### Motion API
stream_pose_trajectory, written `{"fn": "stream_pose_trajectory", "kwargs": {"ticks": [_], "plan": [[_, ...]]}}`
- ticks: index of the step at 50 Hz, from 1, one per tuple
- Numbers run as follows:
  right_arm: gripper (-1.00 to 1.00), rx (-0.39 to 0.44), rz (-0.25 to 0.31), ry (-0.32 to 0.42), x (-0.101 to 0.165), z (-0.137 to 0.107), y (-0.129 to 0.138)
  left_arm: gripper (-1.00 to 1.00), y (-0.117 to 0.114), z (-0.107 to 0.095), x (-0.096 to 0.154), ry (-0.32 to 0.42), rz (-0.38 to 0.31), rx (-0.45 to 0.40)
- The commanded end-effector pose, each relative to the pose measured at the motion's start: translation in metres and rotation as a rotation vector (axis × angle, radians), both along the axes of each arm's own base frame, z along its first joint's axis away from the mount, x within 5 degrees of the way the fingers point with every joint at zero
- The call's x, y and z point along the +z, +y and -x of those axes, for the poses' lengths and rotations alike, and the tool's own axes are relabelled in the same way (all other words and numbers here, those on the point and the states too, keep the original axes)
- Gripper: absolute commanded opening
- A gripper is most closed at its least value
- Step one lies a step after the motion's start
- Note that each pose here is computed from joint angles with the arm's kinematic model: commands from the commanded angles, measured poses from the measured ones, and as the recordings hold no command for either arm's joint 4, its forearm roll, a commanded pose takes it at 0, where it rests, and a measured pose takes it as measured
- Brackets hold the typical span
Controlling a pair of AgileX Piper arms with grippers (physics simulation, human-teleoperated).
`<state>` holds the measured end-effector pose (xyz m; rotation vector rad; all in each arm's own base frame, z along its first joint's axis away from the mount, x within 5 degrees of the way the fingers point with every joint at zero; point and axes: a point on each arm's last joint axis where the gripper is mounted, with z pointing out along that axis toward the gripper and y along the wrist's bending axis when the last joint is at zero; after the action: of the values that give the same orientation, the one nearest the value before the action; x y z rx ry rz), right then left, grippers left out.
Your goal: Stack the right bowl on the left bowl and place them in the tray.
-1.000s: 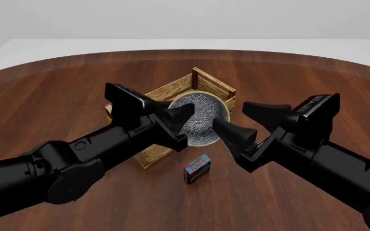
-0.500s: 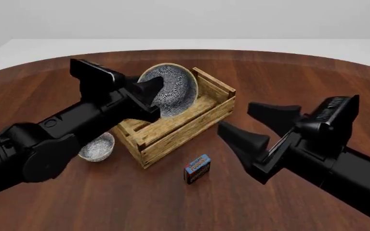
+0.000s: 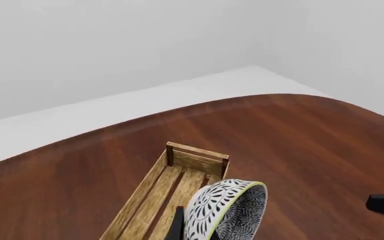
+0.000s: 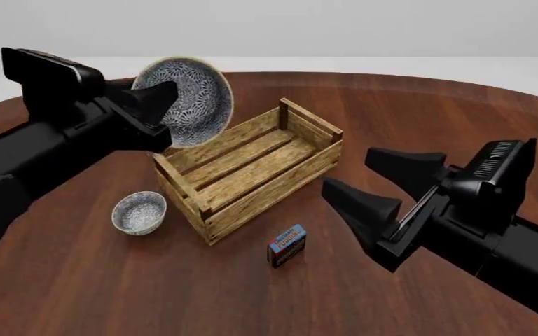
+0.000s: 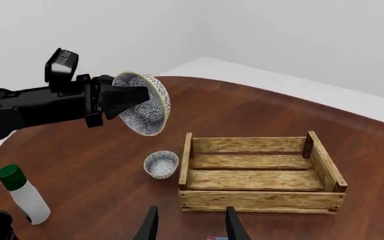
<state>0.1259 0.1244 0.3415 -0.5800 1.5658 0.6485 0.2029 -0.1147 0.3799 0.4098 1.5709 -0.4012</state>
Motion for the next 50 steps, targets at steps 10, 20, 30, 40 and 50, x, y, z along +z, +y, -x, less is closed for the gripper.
{"fn": "stream_pose_trajectory", "kwargs": {"ticks": [10, 20, 30, 40, 50], "plan": [[1.00, -0.004, 0.002, -0.008, 0.001, 0.000, -0.001, -1.00, 0.023, 0.016, 0.012, 0.054, -0.110, 0.051], [1.00, -0.002, 0.008, -0.007, 0.000, -0.001, 0.000, -1.00, 0.034, 0.011, 0.022, 0.126, -0.123, 0.110], [1.00, -0.002, 0.007, -0.006, -0.001, -0.001, 0.000, -1.00, 0.039, -0.007, 0.014, 0.251, -0.150, 0.163], [1.00, -0.003, 0.006, -0.002, -0.002, -0.002, 0.001, -1.00, 0.048, -0.028, -0.007, 0.375, -0.152, 0.232], [1.00, -0.005, 0.004, 0.001, -0.002, -0.002, 0.001, -1.00, 0.066, -0.038, -0.017, 0.412, -0.130, 0.315]]}}
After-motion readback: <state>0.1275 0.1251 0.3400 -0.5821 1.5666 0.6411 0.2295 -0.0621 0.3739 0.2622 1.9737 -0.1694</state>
